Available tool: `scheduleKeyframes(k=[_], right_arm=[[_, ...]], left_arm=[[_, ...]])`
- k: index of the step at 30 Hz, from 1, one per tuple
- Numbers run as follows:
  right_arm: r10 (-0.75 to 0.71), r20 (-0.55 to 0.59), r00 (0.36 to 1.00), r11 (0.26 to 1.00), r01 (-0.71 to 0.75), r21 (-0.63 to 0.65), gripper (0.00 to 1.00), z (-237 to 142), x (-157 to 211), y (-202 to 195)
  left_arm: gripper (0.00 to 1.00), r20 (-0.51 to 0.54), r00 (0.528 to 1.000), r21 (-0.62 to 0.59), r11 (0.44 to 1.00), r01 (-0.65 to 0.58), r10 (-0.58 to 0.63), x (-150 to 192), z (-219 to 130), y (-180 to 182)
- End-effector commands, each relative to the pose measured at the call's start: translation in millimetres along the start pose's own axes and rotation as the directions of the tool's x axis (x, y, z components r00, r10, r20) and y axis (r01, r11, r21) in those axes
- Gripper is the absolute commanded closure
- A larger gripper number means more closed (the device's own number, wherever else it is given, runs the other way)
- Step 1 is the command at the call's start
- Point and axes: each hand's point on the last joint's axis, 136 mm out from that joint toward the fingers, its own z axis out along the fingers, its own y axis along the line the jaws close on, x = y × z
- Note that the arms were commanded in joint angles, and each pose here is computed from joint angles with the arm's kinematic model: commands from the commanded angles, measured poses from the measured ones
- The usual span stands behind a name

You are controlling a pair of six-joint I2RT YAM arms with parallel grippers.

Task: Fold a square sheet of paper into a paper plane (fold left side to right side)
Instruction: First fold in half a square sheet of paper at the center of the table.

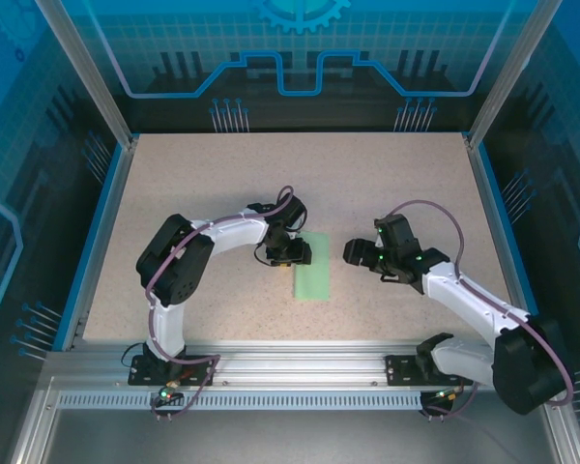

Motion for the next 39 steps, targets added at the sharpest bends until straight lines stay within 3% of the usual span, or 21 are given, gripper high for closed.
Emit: scheduleKeyframes(k=[1,22,39], right_arm=[[0.019,-0.011,1.0,0.999,-0.018,0.043,0.21,-2.8,6.6,-14.4],[0.015,-0.008,1.0,0.999,-0.014,0.038,0.14,-6.0,8.0,-15.9],[0.017,-0.013,1.0,0.999,-0.017,0.031,0.12,-5.6,9.1,-15.1]], left_arm=[[0.47,-0.057,0.998,-0.077,0.997,0.011,-0.016,15.1,27.0,16.9],[0.54,-0.042,0.999,-0.125,0.992,-0.011,0.006,15.4,21.1,26.3],[0.49,-0.063,0.998,-0.085,0.996,0.001,-0.006,16.5,29.6,18.1]])
